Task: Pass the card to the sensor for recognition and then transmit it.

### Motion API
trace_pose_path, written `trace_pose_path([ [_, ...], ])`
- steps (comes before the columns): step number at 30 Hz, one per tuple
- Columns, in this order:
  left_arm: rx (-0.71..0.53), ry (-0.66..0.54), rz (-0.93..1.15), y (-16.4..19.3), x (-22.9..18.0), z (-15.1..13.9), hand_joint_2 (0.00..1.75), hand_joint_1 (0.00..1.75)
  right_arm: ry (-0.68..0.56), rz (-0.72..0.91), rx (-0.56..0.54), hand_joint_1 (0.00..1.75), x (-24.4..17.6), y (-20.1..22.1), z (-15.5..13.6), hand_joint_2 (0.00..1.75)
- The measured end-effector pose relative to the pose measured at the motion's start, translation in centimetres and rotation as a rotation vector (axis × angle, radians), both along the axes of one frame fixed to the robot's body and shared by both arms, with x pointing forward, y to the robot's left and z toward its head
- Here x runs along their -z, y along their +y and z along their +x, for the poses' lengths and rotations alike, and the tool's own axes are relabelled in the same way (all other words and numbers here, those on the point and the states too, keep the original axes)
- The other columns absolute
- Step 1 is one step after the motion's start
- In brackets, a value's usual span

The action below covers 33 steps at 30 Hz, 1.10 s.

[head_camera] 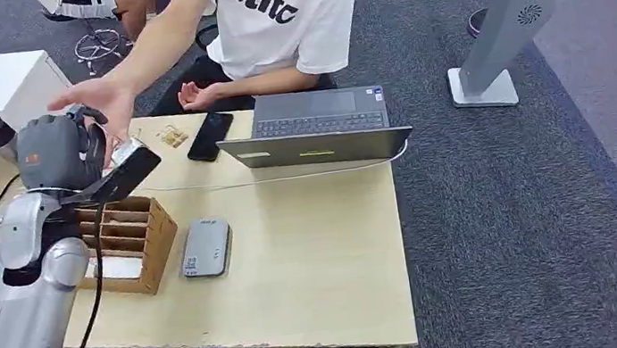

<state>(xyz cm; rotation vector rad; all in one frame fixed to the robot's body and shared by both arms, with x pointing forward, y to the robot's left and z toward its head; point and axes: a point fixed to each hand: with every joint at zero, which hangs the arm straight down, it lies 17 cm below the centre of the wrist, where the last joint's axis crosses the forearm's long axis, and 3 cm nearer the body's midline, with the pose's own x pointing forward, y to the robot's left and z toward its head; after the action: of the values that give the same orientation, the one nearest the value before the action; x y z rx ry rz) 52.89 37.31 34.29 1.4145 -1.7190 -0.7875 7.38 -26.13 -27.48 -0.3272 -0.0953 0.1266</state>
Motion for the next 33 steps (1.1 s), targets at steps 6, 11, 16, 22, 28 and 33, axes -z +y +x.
trace_pose_path([
  [6, 0.139, 0.033, -0.034, -5.9, 1.7, 0.2, 1.75, 1.75, -0.001, 0.002, -0.001, 0.00, 0.0, -0.1, 0.0, 1.75],
  [11, 0.216, 0.037, -0.060, -9.2, 2.0, -0.1, 1.75, 1.75, 0.000, 0.003, -0.002, 0.00, 0.0, -0.2, 0.0, 1.75],
  [16, 0.255, 0.033, -0.079, -11.2, 1.7, -0.2, 1.75, 1.75, 0.000, 0.006, -0.006, 0.00, 0.1, -0.2, 0.0, 1.75],
  [22, 0.268, 0.019, -0.093, -12.2, 1.0, -0.1, 1.75, 1.75, 0.002, 0.005, -0.015, 0.00, 0.0, -0.2, 0.1, 1.75],
  [28, 0.262, 0.003, -0.120, -12.3, 0.7, 0.0, 1.75, 1.20, 0.007, 0.003, -0.019, 0.00, 0.0, -0.2, 0.0, 1.75],
  [33, 0.258, -0.021, -0.142, -12.3, 0.4, 0.0, 1.75, 0.00, 0.007, 0.005, -0.025, 0.00, 0.1, -0.1, 0.0, 1.75],
])
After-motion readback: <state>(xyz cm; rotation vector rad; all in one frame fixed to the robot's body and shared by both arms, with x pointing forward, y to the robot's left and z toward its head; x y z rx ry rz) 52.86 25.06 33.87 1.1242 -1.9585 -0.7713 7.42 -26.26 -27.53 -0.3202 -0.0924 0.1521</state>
